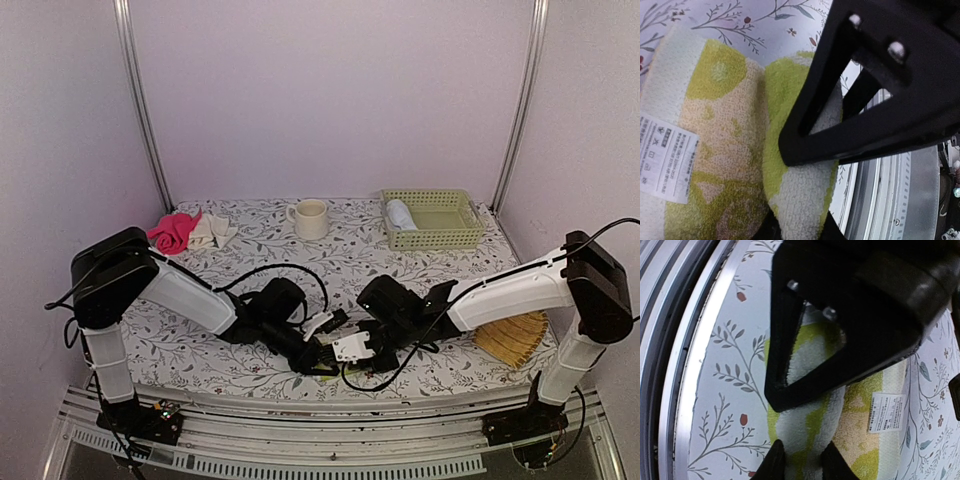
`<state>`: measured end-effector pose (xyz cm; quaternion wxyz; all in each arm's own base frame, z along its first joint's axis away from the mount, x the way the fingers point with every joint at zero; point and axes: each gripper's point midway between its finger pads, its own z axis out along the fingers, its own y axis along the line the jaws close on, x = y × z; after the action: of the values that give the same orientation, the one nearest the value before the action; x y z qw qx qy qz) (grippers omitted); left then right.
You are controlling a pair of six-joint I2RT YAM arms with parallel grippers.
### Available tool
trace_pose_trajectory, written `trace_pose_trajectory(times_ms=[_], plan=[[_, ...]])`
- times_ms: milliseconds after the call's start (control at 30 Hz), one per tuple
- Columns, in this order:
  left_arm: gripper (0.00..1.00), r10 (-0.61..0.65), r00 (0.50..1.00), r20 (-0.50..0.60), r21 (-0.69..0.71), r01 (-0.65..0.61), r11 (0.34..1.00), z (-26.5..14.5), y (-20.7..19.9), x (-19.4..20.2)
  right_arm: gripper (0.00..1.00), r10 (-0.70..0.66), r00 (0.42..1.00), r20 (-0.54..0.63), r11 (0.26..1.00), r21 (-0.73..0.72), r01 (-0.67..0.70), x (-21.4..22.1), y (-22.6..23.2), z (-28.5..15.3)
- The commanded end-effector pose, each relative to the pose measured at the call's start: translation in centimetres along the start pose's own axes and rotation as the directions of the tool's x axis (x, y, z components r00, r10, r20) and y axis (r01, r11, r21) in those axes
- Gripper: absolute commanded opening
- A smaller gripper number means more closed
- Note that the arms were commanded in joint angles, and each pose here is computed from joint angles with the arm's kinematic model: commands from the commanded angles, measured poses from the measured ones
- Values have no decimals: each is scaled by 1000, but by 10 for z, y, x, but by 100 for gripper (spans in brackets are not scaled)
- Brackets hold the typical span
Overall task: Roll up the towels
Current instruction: Roll the towel at the center of the board.
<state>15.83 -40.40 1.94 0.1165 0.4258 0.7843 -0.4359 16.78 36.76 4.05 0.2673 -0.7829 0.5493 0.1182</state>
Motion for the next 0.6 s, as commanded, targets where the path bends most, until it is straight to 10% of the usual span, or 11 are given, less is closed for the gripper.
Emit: trace_pose_trajectory(times_ms=[0, 333, 567], plan=[[18, -100, 991, -90, -68, 94, 993, 0, 23, 35, 16, 28, 999, -24, 992, -121, -30, 2, 19, 10], [52, 58, 975, 213, -314, 12, 949, -85, 2, -16, 4, 175, 983, -49, 890, -420, -179, -3, 57, 2], [49, 266, 920, 287, -510, -89, 856, -119, -28, -6, 6, 456, 882, -122, 647, -636, -422, -1, 40, 2]])
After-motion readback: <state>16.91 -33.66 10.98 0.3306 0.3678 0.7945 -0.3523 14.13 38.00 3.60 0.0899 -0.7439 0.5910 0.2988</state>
